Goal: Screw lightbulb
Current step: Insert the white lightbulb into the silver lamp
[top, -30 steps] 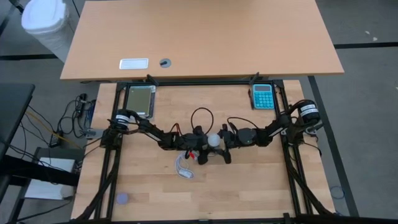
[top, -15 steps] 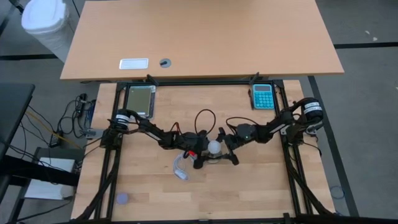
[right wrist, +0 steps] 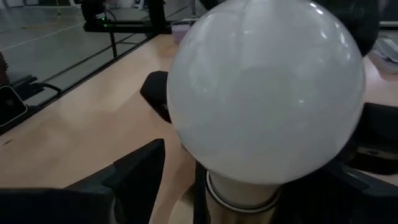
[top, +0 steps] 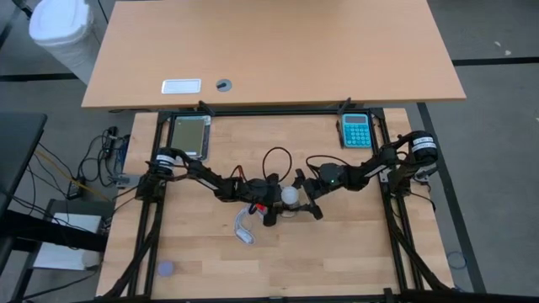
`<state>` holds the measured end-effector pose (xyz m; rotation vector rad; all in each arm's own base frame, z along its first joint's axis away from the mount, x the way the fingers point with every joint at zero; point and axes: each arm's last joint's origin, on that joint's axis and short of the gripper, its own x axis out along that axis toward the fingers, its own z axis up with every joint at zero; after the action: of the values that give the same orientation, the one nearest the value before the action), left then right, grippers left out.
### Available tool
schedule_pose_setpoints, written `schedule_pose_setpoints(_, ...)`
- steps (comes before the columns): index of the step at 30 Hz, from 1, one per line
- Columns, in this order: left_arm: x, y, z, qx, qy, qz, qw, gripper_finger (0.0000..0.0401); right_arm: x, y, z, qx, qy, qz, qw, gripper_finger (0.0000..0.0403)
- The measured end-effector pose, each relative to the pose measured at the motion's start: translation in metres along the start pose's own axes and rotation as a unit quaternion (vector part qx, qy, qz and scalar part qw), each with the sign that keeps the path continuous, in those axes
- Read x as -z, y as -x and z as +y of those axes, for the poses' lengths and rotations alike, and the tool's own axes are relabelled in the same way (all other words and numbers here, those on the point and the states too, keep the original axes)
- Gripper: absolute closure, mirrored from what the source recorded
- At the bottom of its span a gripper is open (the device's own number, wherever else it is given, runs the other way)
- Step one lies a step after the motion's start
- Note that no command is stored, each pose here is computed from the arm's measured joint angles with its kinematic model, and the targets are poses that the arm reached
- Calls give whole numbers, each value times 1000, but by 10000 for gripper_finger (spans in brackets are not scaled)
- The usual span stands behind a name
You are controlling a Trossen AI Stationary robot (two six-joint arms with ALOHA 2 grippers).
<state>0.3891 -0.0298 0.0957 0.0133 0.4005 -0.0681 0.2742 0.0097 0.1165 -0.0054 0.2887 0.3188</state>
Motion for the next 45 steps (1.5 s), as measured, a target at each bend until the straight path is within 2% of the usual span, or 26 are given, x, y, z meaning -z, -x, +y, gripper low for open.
schedule_pose_setpoints(5,0,0,1,-15,0,7,1000,219,-2,10,-3,26,-20,20,999,95)
schedule_pose_setpoints(8,0,0,1,-26,-1,7,1000,215,8,23,-2,73,-39,69,994,95)
schedule_pose_setpoints(11,0,0,1,-31,0,7,999,210,0,32,-1,108,-33,50,992,95)
schedule_pose_setpoints(13,0,0,2,-33,0,5,999,209,6,36,1,108,-45,68,991,95)
schedule_pose_setpoints(16,0,0,2,-40,6,2,999,209,-3,36,5,99,-46,28,994,95)
schedule_pose_setpoints(22,0,0,3,-63,16,1,998,209,-3,27,12,100,-37,4,994,95)
schedule_pose_setpoints(25,0,0,3,-65,17,1,998,208,3,23,13,100,-47,14,994,95)
schedule_pose_setpoints(35,1,0,5,-78,26,6,997,208,-7,20,17,100,-44,-22,994,95)
schedule_pose_setpoints(45,2,1,5,-104,35,11,994,208,-7,17,29,94,-55,-24,994,95)
